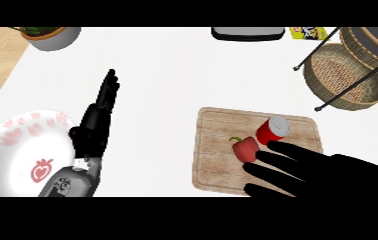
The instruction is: Pick the bell pepper from the cutting board and place it in the tiered basket
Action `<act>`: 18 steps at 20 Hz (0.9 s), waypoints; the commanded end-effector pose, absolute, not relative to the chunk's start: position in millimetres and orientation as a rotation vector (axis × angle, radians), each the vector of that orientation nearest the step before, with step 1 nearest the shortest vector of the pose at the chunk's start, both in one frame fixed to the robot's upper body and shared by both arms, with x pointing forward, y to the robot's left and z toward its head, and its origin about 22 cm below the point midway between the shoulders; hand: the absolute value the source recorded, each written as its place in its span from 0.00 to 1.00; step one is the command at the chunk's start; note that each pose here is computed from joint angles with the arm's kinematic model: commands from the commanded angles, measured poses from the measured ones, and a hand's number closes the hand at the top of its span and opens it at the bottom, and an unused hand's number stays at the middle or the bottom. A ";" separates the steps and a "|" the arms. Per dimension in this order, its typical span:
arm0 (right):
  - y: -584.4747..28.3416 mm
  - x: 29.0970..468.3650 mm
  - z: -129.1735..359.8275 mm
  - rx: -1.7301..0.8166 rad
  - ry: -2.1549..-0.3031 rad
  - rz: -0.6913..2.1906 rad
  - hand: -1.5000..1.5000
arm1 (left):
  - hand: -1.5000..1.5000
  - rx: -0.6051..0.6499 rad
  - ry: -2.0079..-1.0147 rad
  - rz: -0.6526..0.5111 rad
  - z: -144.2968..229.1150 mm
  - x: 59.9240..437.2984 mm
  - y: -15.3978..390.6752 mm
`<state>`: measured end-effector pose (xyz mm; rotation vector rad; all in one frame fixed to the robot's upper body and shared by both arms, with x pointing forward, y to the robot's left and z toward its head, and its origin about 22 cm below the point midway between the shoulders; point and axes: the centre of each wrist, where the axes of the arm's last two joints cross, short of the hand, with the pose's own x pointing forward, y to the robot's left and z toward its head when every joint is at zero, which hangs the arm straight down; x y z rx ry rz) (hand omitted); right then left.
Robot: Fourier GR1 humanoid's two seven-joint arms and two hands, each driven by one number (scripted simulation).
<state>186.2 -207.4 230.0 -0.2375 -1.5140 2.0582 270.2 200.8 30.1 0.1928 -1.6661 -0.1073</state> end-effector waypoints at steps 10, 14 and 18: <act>-215.8 183.5 221.4 -0.437 -1.399 2.113 0.00 | 0.50 0.183 -1.656 -0.108 18.1 274.9 207.3; -215.3 188.0 207.3 -0.493 -1.377 2.134 0.00 | 0.50 0.180 -1.661 -0.104 35.3 259.4 208.5; -207.3 202.6 179.8 -0.480 -1.385 2.185 0.00 | 0.50 0.197 -1.666 -0.121 21.9 278.3 193.1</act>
